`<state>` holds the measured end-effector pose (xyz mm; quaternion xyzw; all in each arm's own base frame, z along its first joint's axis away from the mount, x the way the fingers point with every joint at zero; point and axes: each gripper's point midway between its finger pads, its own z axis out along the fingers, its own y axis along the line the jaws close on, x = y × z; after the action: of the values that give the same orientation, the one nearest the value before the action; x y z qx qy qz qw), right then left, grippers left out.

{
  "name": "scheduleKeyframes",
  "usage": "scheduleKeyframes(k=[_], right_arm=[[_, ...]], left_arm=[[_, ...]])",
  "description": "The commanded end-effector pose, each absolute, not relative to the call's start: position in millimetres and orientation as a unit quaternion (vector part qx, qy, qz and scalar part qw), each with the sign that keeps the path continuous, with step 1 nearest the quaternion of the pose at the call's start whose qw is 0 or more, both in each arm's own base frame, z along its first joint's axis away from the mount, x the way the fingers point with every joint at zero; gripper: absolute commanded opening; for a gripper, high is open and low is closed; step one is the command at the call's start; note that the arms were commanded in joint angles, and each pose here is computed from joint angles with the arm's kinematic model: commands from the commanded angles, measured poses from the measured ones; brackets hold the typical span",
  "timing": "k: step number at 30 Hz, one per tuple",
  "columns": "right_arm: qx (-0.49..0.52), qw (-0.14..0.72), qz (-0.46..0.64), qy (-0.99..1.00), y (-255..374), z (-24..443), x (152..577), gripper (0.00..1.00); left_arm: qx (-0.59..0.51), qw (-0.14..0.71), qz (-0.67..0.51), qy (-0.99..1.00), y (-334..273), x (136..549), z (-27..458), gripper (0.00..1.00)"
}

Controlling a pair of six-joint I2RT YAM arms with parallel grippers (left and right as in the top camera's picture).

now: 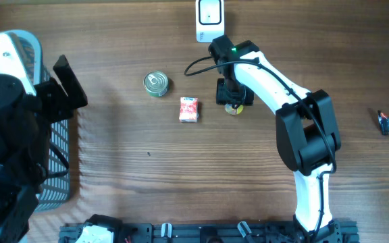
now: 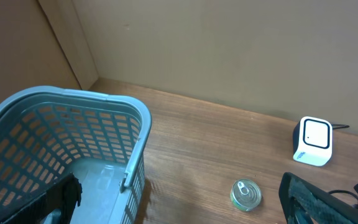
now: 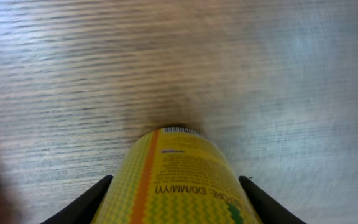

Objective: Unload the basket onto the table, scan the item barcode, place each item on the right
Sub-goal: 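Reach the right gripper over the yellow Mentos jar, then lower the right gripper and close it around the yellow jar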

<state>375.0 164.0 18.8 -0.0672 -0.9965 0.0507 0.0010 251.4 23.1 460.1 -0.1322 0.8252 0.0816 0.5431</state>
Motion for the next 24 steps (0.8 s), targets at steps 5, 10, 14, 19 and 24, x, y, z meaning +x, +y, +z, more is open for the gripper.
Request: scheduleKeyframes(k=[5, 10, 14, 19, 24], right_arm=[[-0.324, 0.06, 0.037, -0.944, 174, -1, 350, 0.77], [-0.256, 0.051, 0.048, -0.964, 173, 3, 348, 1.0], [-0.164, 0.027, 0.056, -0.984, 164, 24, 351, 1.0], [-0.012, -0.021, 0.047, -0.999, 161, 65, 361, 1.0], [0.222, -0.038, -0.019, -0.974, 184, 84, 362, 1.0]], left_arm=[[-0.138, 0.542, 0.077, 0.826, 24, 252, 459, 1.0], [-0.138, 0.542, 0.078, 0.826, 24, 252, 458, 1.0], [-0.137, 0.54, 0.078, 0.827, 24, 252, 458, 1.0], [-0.137, 0.54, 0.078, 0.827, 24, 251, 458, 1.0], [-0.137, 0.537, 0.08, 0.829, 24, 251, 456, 1.0]])
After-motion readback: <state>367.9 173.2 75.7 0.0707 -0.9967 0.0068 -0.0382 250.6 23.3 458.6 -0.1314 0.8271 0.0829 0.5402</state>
